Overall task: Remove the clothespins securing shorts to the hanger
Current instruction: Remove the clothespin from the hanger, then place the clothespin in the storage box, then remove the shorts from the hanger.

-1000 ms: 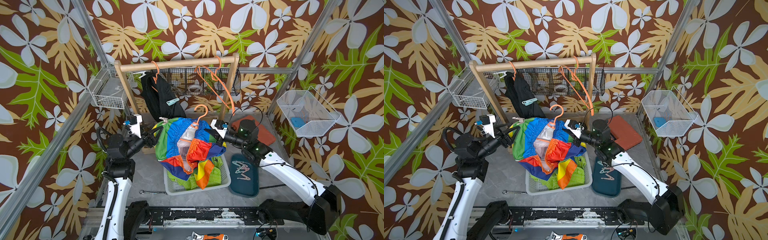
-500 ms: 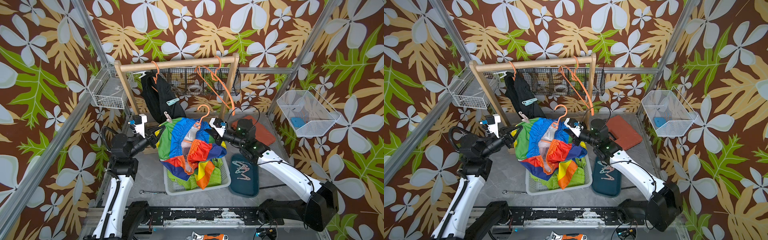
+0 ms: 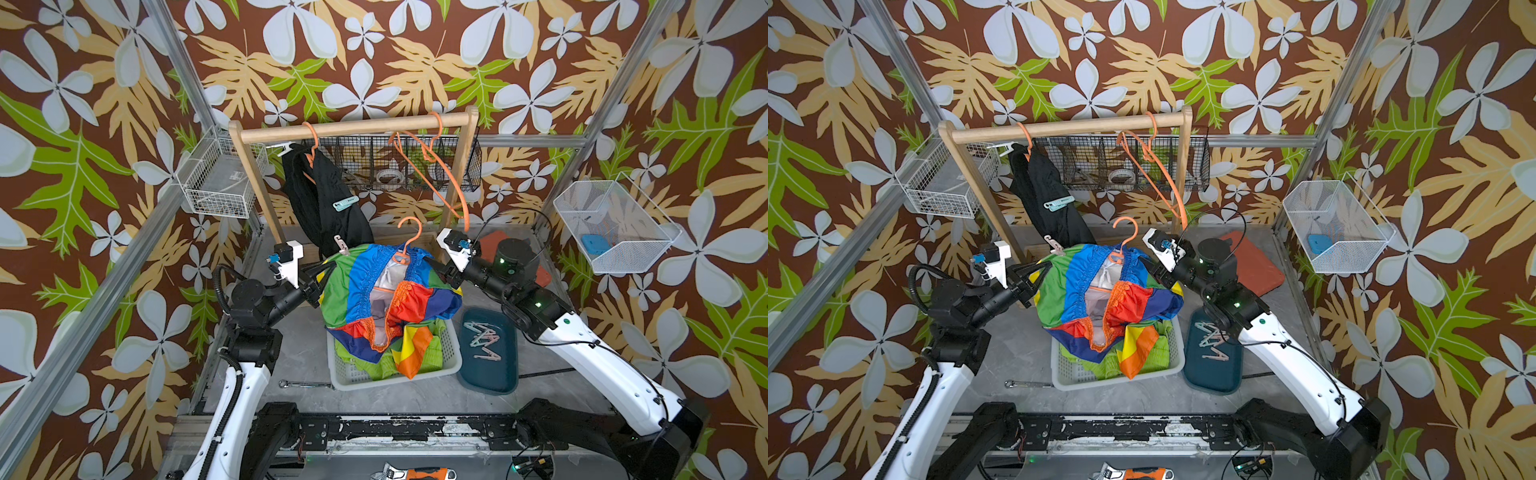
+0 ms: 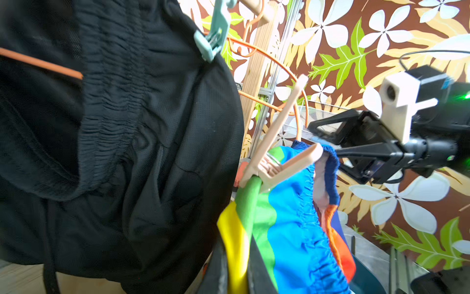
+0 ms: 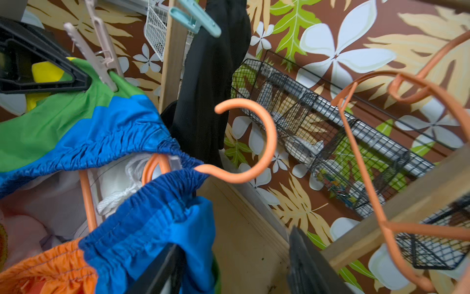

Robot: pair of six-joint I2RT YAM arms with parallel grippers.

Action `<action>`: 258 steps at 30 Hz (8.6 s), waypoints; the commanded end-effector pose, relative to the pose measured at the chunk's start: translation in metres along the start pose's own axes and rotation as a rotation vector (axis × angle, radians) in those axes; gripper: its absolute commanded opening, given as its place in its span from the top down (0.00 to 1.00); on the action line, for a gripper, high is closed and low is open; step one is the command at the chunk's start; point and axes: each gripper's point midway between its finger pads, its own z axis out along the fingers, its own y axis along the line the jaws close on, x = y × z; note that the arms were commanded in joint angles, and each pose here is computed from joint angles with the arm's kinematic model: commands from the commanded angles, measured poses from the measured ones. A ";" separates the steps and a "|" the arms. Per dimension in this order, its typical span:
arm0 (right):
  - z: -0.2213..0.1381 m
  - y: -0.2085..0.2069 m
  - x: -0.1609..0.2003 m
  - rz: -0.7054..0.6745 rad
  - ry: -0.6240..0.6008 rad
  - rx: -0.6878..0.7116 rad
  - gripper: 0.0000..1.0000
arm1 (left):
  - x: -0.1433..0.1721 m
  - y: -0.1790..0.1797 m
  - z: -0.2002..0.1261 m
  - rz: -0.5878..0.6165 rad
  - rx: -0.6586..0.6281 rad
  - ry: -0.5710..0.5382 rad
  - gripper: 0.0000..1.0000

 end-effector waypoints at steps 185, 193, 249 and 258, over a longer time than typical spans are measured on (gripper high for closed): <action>0.000 0.016 0.000 0.788 -0.205 0.045 0.42 | 0.014 -0.025 0.011 0.124 -0.004 0.053 1.00; 0.009 0.017 0.013 0.805 -0.193 0.044 0.43 | 0.009 -0.027 0.006 0.138 -0.009 0.030 1.00; 0.038 0.027 -0.008 0.847 -0.272 -0.112 0.70 | 0.000 -0.036 0.002 0.128 0.021 -0.021 1.00; 0.040 0.027 -0.015 0.857 -0.300 -0.136 0.67 | 0.002 -0.037 0.004 0.118 0.033 -0.016 1.00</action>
